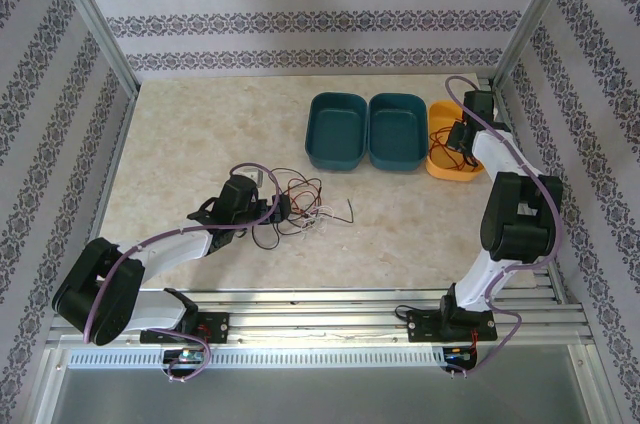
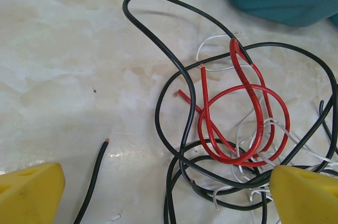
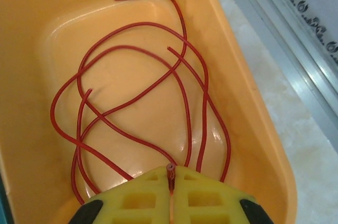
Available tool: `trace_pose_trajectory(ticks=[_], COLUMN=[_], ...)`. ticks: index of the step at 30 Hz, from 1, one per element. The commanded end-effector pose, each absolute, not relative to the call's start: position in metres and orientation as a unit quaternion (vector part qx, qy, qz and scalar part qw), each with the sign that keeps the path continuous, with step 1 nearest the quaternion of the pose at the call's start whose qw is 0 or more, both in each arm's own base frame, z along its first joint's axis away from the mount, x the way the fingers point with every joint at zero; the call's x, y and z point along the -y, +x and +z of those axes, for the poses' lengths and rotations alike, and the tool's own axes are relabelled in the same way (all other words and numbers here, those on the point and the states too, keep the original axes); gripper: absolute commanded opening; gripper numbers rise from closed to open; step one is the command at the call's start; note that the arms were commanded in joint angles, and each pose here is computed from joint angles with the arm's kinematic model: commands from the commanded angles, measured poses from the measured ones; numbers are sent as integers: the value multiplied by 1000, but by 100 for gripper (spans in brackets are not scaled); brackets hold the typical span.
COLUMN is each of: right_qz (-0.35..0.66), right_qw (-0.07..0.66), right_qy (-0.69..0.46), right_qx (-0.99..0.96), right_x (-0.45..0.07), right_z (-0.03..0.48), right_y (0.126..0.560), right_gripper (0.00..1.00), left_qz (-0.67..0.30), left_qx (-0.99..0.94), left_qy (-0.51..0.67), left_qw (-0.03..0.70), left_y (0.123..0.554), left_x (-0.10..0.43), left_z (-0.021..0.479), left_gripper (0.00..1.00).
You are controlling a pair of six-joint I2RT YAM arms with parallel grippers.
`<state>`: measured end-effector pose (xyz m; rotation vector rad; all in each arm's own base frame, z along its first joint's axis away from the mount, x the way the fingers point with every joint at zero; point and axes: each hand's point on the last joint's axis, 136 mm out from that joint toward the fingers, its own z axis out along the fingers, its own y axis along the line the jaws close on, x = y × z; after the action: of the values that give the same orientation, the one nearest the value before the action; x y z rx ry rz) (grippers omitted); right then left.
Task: Untangle the cables
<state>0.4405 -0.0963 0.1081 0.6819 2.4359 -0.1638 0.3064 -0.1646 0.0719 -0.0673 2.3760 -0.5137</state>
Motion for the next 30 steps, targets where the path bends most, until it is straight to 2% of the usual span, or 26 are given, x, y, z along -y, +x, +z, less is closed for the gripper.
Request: trace_pose_trajectory(ticks=[1,6,11,18,26,30], right_qz=[-49,-50,-44,-26,5,21], right_qw=[277,268,255,272,326,356], right_qy=[266,280,295,292,276,264], right_qx=[-922,-920,-920,-917,-904,-896], right_x=[96,103,109,105,88,73], right_z=[94,90,86,100,148,174], right_y=[434,429,421,416,397,382], right_gripper=[13,19,21,32,56,76], left_qz=[-185,-182,-182,-182,-186,-192], left_qx=[-916,-916,-915,-915,-913,-910], left_qy=[-30,-29,-31,-31,-31,-32], left_qw=[354,357,358,360,363,365], left_y=[307,306,304,304,305,307], left_x=[156,154,153,152,153,156], left_z=[74,76,75,76,81,85], left_gripper=[99,99,99,99,99,99])
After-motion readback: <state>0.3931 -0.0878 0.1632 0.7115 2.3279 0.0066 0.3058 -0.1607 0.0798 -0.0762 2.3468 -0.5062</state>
